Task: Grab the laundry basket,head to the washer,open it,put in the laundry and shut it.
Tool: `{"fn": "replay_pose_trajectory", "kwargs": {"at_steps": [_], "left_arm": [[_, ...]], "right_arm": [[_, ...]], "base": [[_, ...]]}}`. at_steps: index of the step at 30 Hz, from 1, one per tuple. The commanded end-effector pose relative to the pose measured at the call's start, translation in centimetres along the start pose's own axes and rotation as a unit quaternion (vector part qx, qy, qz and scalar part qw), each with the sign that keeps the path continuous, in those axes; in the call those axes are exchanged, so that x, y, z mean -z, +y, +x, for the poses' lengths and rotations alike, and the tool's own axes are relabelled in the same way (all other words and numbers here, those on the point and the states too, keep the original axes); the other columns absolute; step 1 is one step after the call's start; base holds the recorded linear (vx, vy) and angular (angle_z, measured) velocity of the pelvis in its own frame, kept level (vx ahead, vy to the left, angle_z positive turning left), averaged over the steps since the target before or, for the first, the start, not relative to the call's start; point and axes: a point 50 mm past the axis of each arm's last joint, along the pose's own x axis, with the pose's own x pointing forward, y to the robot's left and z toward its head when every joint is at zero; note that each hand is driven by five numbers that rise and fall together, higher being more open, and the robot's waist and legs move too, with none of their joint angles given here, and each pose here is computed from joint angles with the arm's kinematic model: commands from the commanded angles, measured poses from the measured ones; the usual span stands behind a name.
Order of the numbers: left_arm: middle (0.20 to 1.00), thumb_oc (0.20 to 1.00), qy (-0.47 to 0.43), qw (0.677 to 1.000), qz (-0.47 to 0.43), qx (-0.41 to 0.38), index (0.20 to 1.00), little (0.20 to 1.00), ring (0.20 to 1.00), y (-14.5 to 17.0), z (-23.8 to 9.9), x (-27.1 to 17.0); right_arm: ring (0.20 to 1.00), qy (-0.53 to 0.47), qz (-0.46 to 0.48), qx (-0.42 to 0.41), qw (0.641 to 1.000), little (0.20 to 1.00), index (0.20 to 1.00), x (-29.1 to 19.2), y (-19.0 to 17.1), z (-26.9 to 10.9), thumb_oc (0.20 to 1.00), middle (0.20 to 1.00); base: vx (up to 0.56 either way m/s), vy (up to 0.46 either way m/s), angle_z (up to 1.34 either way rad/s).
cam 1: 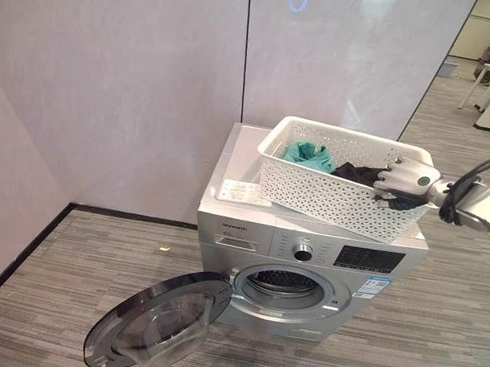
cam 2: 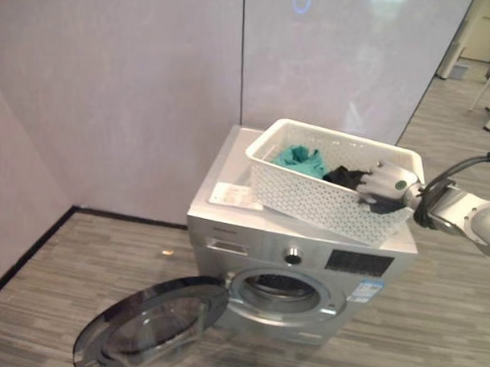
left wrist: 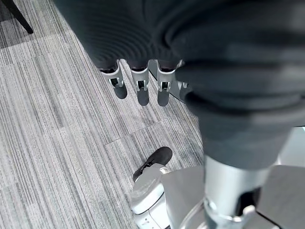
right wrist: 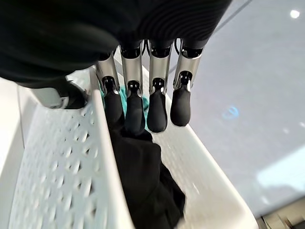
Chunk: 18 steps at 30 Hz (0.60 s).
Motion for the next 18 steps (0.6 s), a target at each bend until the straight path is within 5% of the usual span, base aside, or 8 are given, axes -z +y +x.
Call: {"fn": "replay_pose_trajectory", "kwargs": {"at_steps": [1, 9, 18], "left_arm": [[1.0, 1.0, -0.044, 0.999, 0.0, 0.02, 1.0, 1.0, 1.0, -1.4, 0.4, -3.3], [1.0, 1.0, -0.046, 0.999, -0.017, 0.002, 1.0, 1.0, 1.0, -1.1, 0.5, -3.6], [1.0, 1.0, -0.031, 0.999, -0.013, -0.012, 1.0, 1.0, 1.0, -0.8, 0.5, -3.1]], "right_arm": [[1.0, 0.05, 0.016, -0.066, 0.996, 1.0, 1.0, 1.5, 2.6, -2.0, 1.0, 1.0], [1.0, 0.235, 0.24, 0.076, 0.939, 1.0, 1.0, 2.5, 3.9, -4.8, 1.0, 1.0], [1.0, 0.322, 0.297, 0.142, 0.888, 1.0, 1.0, 1.9, 4.8, -6.4, 1.0, 1.0]], "base": [[0.0, 0.0, 0.0], [-0.01, 0.012, 0.03], [-0.01, 0.015, 0.01]]}}
